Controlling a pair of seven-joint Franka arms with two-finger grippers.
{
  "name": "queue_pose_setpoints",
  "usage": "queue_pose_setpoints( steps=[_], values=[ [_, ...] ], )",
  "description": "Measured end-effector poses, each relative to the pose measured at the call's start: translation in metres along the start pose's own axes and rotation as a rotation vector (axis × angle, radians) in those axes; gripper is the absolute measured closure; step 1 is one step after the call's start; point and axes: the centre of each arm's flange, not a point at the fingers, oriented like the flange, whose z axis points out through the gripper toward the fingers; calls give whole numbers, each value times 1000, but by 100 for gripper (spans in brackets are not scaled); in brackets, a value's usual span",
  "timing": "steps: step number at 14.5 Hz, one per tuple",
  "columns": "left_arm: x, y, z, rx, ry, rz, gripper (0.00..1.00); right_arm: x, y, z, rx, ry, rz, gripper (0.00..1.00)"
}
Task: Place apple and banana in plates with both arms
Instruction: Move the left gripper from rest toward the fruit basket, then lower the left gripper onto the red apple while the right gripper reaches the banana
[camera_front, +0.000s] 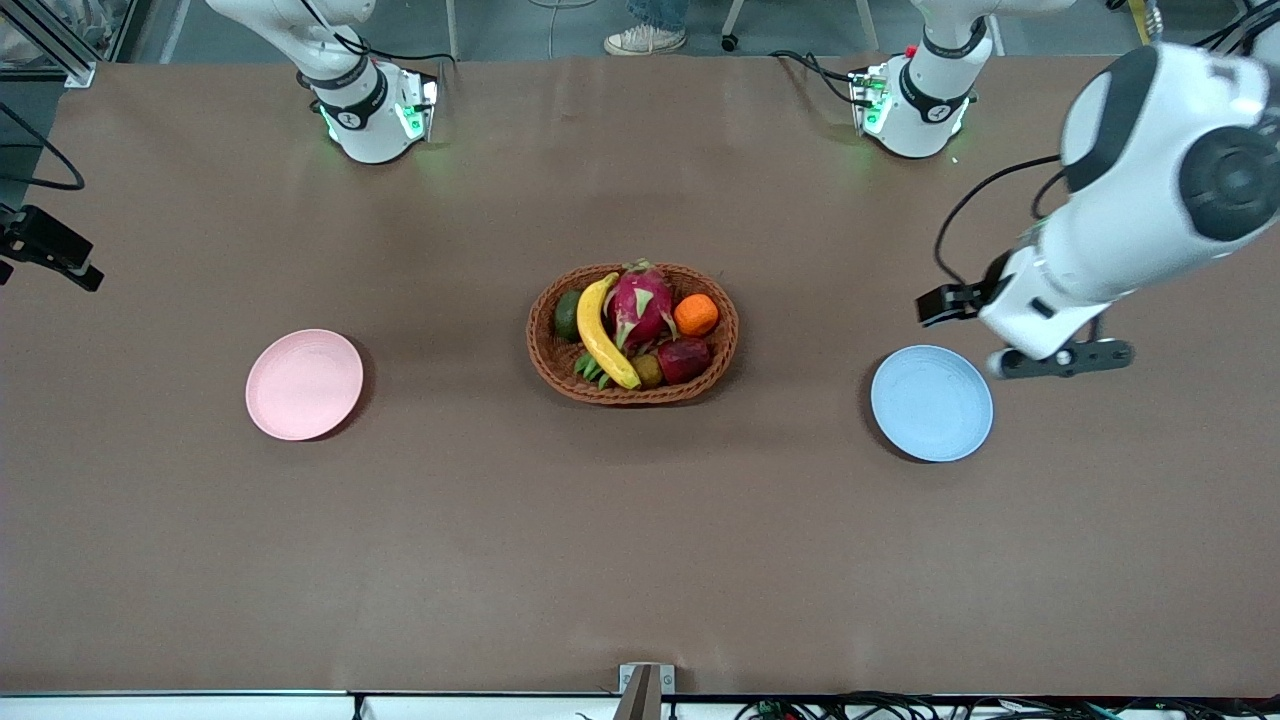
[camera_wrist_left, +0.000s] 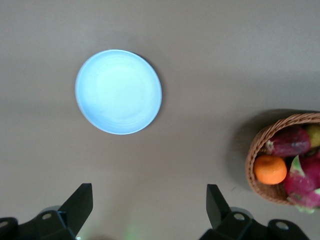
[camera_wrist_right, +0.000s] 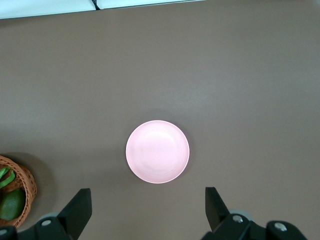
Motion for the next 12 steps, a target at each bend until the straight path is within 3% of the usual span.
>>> queue_pose_setpoints(
  steps=[3, 7, 12],
  values=[
    [-3, 49, 38, 9, -14, -55, 0, -1, 1, 1, 0, -6, 2, 0],
    [-11, 118, 85, 3, -4, -146, 0, -5, -4, 9, 0, -60, -10, 0],
    [-24, 179, 137, -13, 6, -238, 0, -2, -78, 78, 2, -216, -146, 0]
  ],
)
